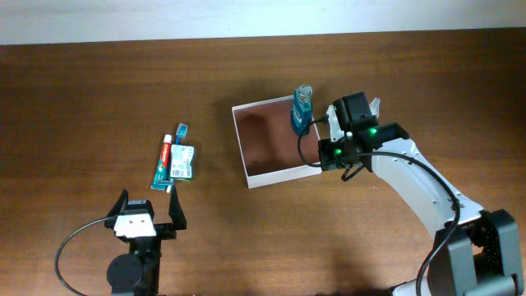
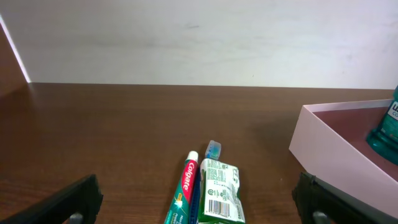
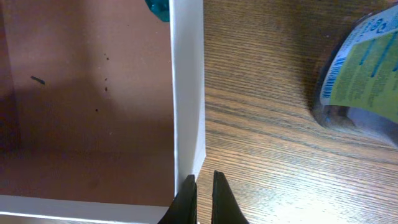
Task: Pack container
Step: 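Position the right gripper beside the box near the soap bottle, then move the right gripper over the white soap pump bottle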
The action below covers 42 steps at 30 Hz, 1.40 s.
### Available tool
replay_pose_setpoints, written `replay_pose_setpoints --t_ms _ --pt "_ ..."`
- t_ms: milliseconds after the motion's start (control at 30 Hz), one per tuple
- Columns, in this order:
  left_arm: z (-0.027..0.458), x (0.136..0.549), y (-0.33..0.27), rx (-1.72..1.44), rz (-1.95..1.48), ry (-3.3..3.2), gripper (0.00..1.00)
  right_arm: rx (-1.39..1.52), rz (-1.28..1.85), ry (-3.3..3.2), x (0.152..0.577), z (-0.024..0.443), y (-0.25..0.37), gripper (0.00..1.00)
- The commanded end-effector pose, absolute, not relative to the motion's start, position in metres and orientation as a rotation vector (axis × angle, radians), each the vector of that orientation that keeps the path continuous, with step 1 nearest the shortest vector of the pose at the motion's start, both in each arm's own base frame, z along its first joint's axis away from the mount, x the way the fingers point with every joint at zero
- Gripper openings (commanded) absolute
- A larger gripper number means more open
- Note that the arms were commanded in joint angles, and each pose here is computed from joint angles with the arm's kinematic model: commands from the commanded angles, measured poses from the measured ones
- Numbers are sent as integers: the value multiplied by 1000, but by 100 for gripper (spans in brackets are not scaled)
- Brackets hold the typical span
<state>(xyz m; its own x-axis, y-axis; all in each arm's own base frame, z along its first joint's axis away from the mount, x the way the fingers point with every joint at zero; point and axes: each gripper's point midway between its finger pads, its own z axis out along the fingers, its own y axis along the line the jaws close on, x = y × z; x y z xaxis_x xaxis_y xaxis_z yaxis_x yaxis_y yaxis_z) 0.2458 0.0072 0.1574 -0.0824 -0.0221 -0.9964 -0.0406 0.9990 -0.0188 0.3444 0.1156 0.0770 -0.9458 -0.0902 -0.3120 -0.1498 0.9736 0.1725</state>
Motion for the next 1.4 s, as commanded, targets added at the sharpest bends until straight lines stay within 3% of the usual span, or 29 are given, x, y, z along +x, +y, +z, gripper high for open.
replay_pose_setpoints --t_ms 0,533,667,967,1067,1200,1233,1300,1367 --pt "156 246 4 -20 12 1651 99 -187 357 2828 340 75 124 4" --pt "156 246 4 -20 12 1651 99 -195 399 2828 338 76 129 4" --pt "156 246 4 -20 12 1651 99 -205 292 2807 347 79 117 4" --pt "156 246 4 -20 12 1651 99 -217 245 2654 378 193 111 5" --pt "156 246 4 -20 12 1651 99 -201 224 2612 382 229 106 28" --pt "156 246 4 -20 12 1651 99 -103 149 2571 390 256 84 30" --pt "156 246 4 -21 12 1651 99 -34 119 2568 392 258 72 37" --pt "156 246 4 -20 12 1651 99 79 104 2573 394 257 53 61" --pt "156 246 4 -20 12 1651 99 182 116 2596 392 252 38 70"
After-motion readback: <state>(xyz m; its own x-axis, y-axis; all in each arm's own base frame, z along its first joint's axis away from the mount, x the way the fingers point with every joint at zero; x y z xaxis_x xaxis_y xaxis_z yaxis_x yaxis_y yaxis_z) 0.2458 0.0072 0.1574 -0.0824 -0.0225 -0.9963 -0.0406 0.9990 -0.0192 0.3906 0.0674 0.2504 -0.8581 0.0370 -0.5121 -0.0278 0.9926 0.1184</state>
